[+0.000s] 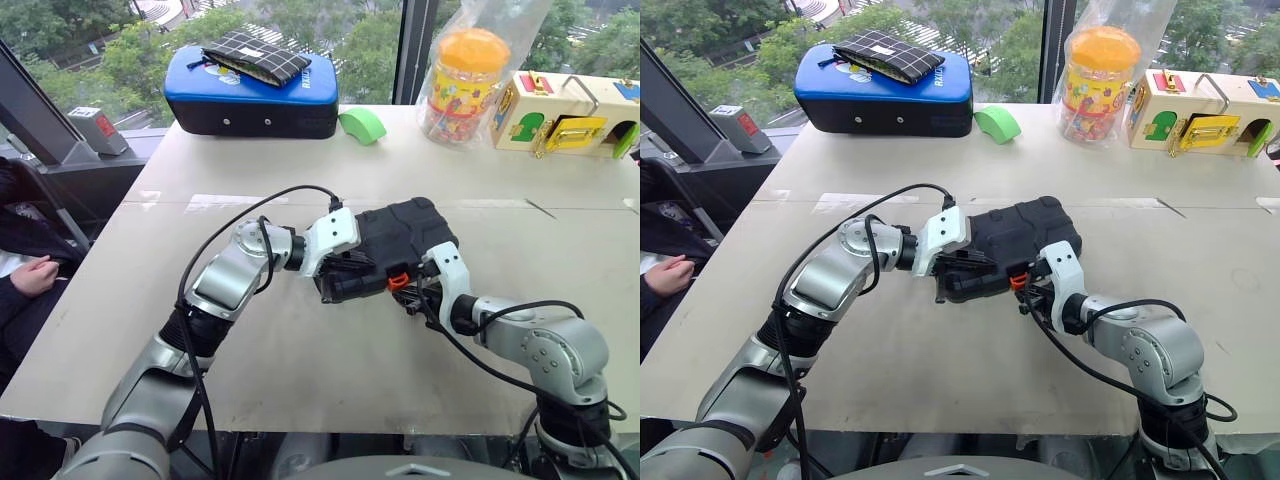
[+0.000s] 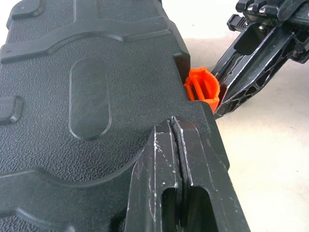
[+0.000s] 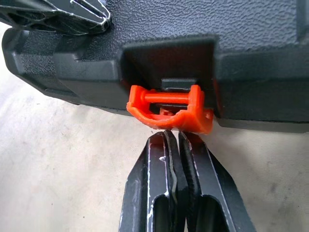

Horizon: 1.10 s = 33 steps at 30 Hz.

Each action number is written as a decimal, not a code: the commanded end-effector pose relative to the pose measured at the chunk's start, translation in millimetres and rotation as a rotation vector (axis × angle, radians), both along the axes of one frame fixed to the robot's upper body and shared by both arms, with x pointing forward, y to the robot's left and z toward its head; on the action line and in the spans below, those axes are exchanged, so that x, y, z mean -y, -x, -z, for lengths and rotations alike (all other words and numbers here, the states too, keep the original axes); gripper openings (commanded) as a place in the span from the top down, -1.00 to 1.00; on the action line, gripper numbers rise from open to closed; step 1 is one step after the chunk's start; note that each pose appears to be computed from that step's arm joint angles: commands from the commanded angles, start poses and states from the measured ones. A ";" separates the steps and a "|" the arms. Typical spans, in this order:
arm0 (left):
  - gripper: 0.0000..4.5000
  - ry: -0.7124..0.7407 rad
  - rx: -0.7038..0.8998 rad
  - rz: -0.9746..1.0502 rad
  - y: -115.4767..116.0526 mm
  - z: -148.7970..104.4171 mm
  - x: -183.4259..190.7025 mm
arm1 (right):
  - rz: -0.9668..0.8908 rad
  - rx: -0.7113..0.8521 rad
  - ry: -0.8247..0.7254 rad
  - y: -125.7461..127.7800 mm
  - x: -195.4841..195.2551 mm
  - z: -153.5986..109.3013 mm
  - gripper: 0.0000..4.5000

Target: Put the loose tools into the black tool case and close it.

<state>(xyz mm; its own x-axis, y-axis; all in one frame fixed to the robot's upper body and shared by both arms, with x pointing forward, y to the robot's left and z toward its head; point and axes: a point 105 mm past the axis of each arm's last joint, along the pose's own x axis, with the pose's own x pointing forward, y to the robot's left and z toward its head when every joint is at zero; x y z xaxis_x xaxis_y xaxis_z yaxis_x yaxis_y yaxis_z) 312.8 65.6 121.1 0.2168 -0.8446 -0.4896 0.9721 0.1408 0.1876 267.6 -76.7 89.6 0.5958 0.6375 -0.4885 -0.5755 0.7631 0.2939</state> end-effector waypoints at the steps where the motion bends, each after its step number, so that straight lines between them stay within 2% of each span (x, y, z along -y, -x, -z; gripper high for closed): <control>1: 1.00 -0.126 -0.161 -0.035 13.0 55.0 -9.7 | 0.012 0.233 -0.070 -15.7 -1.6 -56.5 0.95; 21: 1.00 -0.110 -0.156 -0.050 15.8 59.9 -9.3 | -0.064 0.297 -0.054 -18.8 -10.4 -80.9 0.95; 24: 1.00 -0.039 -0.126 -0.065 12.9 49.7 -7.4 | -0.111 0.387 -0.035 -12.0 -11.1 -88.1 0.95; 26: 1.00 0.040 -0.097 -0.079 11.5 38.3 -4.7 | -0.141 0.513 -0.061 -3.8 -13.3 -102.0 0.95; 27: 1.00 0.122 -0.069 -0.102 9.3 27.7 -2.1 | -0.155 0.596 -0.112 1.7 -14.1 -112.2 0.95; 28: 1.00 0.206 -0.041 -0.112 8.7 15.1 -0.9 | -0.168 0.604 -0.111 5.9 -9.6 -109.6 0.95; 29: 1.00 0.283 -0.082 -0.117 12.6 2.6 -4.0 | -0.194 0.619 -0.097 11.9 -2.0 -104.8 0.95; 30: 1.00 0.327 -0.118 -0.113 16.4 -5.0 -6.3 | -0.216 0.623 -0.078 15.9 3.3 -100.1 0.72; 31: 0.89 0.382 -0.137 -0.126 19.4 -15.3 -11.0 | -0.203 0.609 -0.072 17.4 11.4 -95.5 0.58; 32: 0.74 0.424 -0.143 -0.147 22.3 -24.1 -17.4 | -0.196 0.606 -0.058 20.0 19.8 -91.8 0.26; 33: 0.65 0.440 -0.138 -0.167 28.0 -29.2 -25.7 | -0.191 0.597 -0.036 24.4 31.2 -87.0 0.16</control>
<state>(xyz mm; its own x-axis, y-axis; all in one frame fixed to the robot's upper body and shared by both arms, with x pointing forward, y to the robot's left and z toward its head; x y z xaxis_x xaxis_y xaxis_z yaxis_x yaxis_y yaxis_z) 290.0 81.6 134.9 0.3037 -0.9375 -0.1696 0.9466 0.3171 -0.0578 248.2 -99.4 164.1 0.6284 0.7674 -0.1270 -0.7762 0.6293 -0.0387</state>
